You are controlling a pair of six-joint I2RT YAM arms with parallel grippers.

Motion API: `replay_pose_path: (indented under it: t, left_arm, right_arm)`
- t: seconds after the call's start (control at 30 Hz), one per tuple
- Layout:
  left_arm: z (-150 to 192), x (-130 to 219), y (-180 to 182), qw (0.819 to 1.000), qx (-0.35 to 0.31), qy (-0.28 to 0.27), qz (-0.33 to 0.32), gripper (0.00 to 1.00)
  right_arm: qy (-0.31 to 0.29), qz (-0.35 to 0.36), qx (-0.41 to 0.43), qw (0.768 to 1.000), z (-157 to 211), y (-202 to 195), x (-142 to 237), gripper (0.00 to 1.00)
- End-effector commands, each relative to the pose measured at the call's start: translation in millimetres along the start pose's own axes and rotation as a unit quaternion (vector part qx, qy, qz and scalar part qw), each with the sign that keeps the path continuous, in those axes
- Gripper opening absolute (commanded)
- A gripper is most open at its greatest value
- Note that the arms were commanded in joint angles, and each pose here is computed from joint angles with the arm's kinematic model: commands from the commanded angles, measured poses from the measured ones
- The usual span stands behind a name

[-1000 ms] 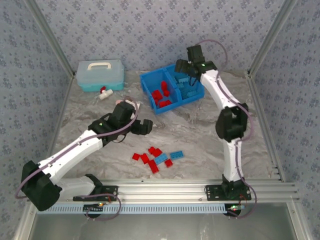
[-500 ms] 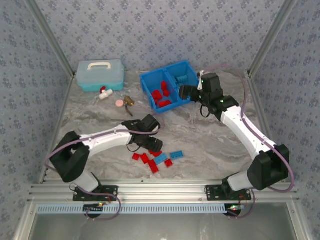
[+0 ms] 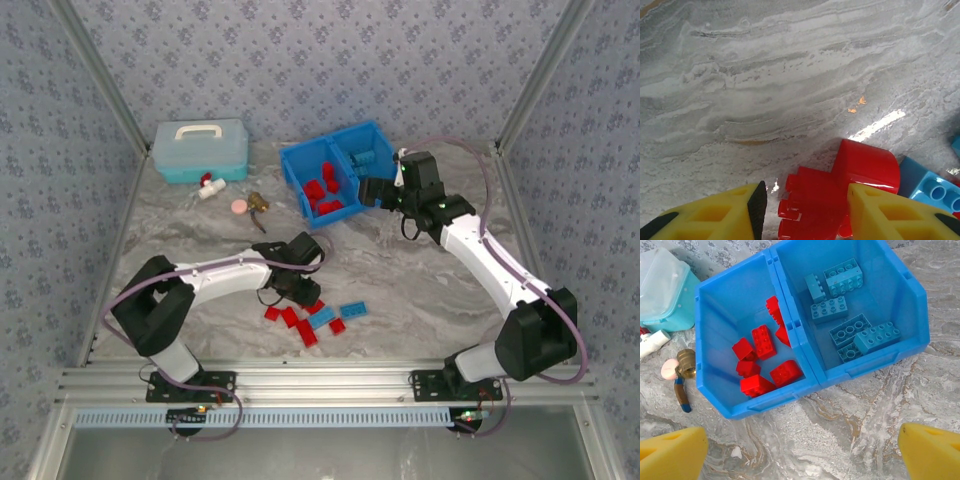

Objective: Sort the legos into containers by color

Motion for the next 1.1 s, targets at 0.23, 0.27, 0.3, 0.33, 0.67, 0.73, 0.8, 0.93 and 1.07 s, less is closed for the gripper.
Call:
replay_pose_path:
  t: [0.23, 0.27, 0.3, 0.33, 0.67, 0.73, 0.8, 0.93, 1.07]
  left_arm:
    - [19.8, -7.8, 2.7, 1.0, 0.012, 0.023, -0.005, 0.28]
    - [19.8, -6.5, 3.3, 1.0, 0.013, 0.019, -0.008, 0.26]
    - [18.1, -4.3, 3.6, 1.0, 0.014, 0.013, -0.01, 0.25]
    - [17.3, -2.3, 4.1, 1.0, 0.016, 0.01, -0.012, 0.24]
    - [-31.8, 71.2, 9.0, 0.992, 0.023, -0.107, -0.058, 0.23]
    - [-52.2, 91.1, 9.2, 0.987, 0.025, -0.145, -0.06, 0.23]
    - [-79.2, 111.1, 13.0, 0.979, 0.03, -0.191, -0.061, 0.23]
    - [-139.0, 133.6, 34.7, 0.962, 0.045, -0.257, -0.08, 0.23]
    - [-201.1, 132.1, 66.3, 0.944, 0.05, -0.305, -0.114, 0.22]
  right_arm:
    - [-0.007, -0.004, -0.004, 1.0, -7.2, 4.9, 4.2, 1.0]
    - [-0.008, -0.004, -0.004, 1.0, -7.6, 5.5, 4.8, 1.0]
    - [-0.009, -0.004, -0.004, 1.0, -8.3, 6.0, 5.3, 1.0]
    - [-0.009, -0.003, -0.006, 1.0, -8.8, 5.8, 5.7, 1.0]
    - [-0.016, -0.011, -0.007, 1.0, -12.3, 12.1, 17.8, 1.0]
    - [-0.018, -0.014, -0.006, 1.0, -13.3, 13.7, 20.8, 1.0]
    - [-0.02, -0.017, -0.007, 1.0, -14.6, 15.2, 24.9, 1.0]
    - [-0.031, -0.017, -0.014, 0.999, -16.3, 16.8, 32.6, 1.0]
    - [-0.036, -0.005, -0.017, 0.999, -13.0, 13.5, 41.4, 1.0]
Point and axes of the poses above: each hand's point on the last joint's axis, 136 mm out from that joint toward the fingers, its own x axis back along the fingers, its own y axis along the line the jaws close on, z = x × y, the point moved 6 cm from there along x, back along the fingers, and after that the axes turned 11 degrees about -x, right-handed, at the moved point
